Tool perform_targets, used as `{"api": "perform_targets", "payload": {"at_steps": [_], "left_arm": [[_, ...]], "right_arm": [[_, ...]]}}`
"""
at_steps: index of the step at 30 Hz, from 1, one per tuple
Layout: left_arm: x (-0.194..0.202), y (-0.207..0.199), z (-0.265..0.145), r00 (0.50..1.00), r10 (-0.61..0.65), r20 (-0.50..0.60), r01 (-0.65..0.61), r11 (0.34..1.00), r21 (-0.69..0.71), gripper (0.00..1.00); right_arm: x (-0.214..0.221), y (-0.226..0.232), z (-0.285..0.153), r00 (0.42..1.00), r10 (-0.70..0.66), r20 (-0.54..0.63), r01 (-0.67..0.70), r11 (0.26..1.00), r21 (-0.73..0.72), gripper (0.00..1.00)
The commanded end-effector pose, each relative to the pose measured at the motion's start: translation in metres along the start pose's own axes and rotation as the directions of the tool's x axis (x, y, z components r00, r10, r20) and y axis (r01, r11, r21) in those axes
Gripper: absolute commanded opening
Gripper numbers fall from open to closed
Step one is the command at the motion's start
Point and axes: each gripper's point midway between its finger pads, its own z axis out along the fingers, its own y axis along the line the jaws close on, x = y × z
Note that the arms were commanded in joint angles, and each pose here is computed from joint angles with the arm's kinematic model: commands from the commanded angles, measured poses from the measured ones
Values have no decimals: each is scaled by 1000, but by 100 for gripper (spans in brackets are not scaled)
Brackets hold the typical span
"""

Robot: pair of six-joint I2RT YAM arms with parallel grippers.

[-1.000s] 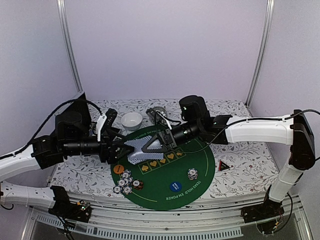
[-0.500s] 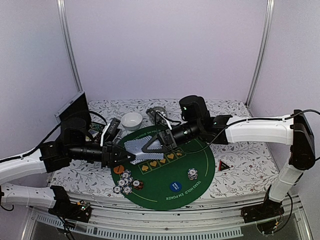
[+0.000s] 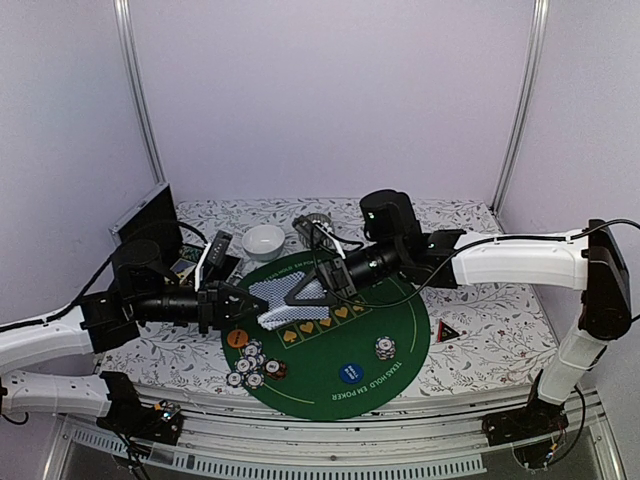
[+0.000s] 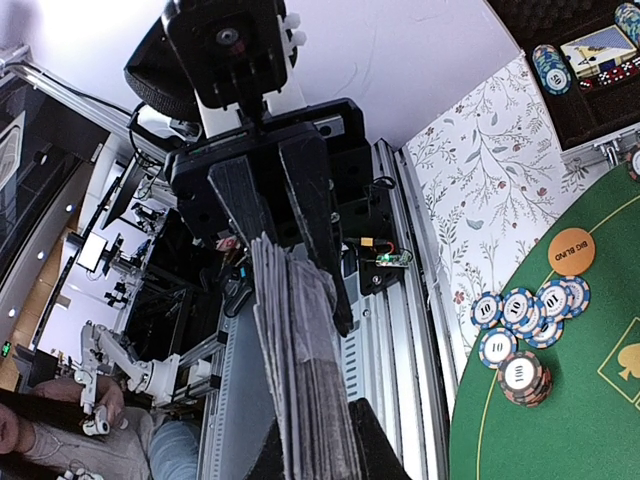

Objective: Distribute texas hold em gaming equipment
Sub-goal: Pass from the right arm to the left

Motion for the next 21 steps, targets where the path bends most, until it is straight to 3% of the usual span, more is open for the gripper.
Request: {"api": "perform_targets", "payload": {"at_steps": [1, 7, 12, 15, 18, 20, 21], "left_arm": [[-4, -5, 1, 999, -13, 35, 11, 998, 59, 0], [-6, 16, 5, 987, -140, 84, 141, 990, -6, 0], [-23, 39, 6, 967, -216, 132, 232, 965, -125, 0], [-36, 39, 4, 961, -229, 155, 242, 967, -74, 0], [-44, 25, 7, 975, -163, 151, 165, 986, 4, 0], [-41, 22, 9, 981, -134, 137, 132, 991, 25, 18], [-39, 24, 10, 983, -129, 133, 126, 992, 25, 22]], "right_arm": [[-7, 11, -5, 999, -43, 24, 43, 999, -13, 2], [-9, -8, -10, 999, -4, 46, 2, 999, 39, 15], [-18, -30, -17, 994, 84, 68, -88, 995, 52, 15], [-32, -32, -13, 995, 80, 60, -82, 996, 21, 14], [-38, -49, -10, 992, 119, 47, -120, 992, 23, 6], [-37, -52, -8, 992, 124, 36, -125, 992, 15, 4], [-36, -52, -6, 992, 125, 32, -126, 992, 11, 3]]}}
